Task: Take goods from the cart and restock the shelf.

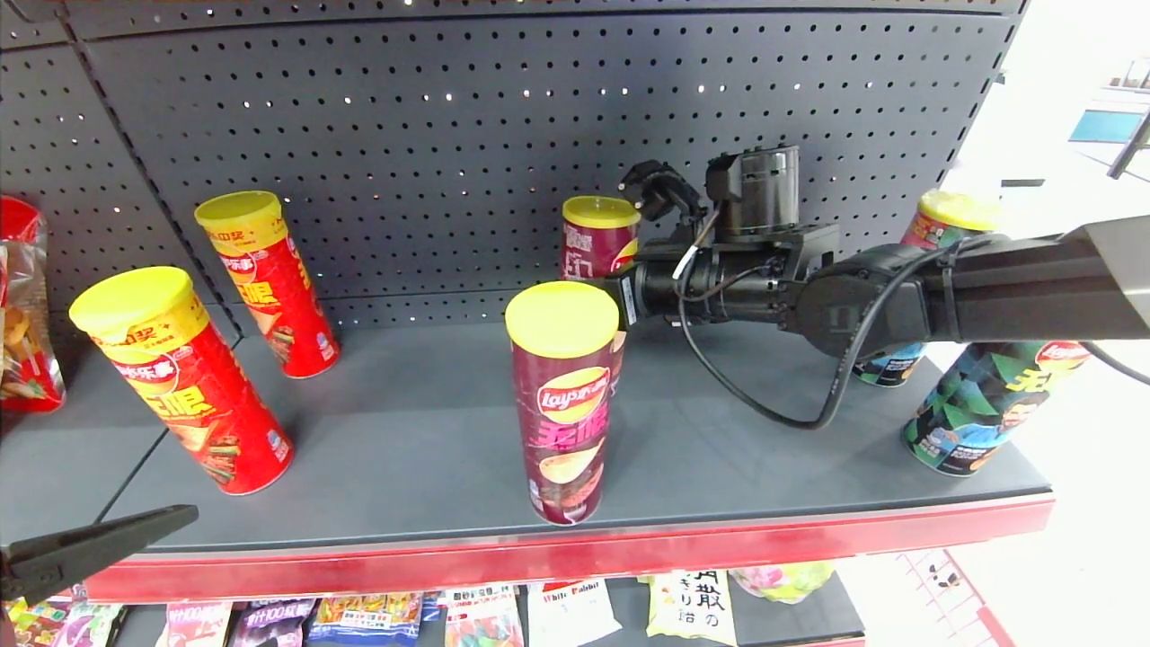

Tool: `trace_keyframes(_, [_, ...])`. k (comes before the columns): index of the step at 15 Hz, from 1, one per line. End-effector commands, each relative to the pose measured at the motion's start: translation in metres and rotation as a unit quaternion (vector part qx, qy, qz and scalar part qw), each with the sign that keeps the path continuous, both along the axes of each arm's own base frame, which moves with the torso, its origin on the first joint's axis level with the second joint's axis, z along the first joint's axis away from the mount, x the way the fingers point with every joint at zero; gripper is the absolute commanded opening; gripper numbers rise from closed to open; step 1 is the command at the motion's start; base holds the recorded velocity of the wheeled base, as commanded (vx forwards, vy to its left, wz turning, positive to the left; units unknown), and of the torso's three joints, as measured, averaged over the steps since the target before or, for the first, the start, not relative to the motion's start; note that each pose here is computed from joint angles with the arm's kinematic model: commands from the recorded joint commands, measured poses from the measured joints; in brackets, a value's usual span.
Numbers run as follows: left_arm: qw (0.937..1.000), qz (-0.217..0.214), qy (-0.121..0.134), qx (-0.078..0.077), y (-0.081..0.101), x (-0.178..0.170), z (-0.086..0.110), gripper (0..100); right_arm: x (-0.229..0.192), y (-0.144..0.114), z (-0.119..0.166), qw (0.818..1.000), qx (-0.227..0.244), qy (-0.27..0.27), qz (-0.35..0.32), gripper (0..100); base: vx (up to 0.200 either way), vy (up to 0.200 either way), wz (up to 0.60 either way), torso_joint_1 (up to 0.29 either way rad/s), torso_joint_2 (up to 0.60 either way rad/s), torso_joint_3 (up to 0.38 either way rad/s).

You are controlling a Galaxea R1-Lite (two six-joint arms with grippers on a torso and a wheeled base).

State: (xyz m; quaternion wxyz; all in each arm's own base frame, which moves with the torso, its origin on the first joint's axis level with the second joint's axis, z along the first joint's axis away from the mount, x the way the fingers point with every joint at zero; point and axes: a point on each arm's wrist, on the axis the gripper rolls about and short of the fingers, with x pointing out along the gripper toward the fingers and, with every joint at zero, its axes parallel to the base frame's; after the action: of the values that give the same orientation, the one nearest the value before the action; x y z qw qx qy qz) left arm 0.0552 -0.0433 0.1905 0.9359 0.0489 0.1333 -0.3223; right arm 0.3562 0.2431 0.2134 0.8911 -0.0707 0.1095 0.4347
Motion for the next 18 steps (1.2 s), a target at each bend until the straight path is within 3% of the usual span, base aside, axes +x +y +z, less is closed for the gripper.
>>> trace_keyframes(1, [1.0000,0.000,0.001,0.001,0.000,0.000,0.000,100,0.002,0.001,-0.002,1.000,-0.001,-0.001,0.000,0,0.000,0.000,0.00,0.000,0.00,0.000])
trace_keyframes(10, [1.0000,0.002,-0.001,0.000,0.000,0.000,0.000,100,0.005,0.003,-0.006,1.000,-0.002,-0.014,-0.009,0,0.000,0.000,0.00,0.000,0.00,0.000])
trace_keyframes(11, [1.0000,0.002,-0.001,0.000,0.000,0.000,0.000,100,0.005,0.003,-0.007,1.000,-0.004,-0.014,-0.008,100,0.000,0.000,0.00,0.000,0.00,0.000])
trace_keyframes(18, [1.0000,0.001,0.003,0.003,-0.001,0.001,-0.001,100,-0.016,-0.010,0.003,1.000,-0.008,-0.012,-0.021,100,0.000,0.000,0.00,0.000,0.00,0.000])
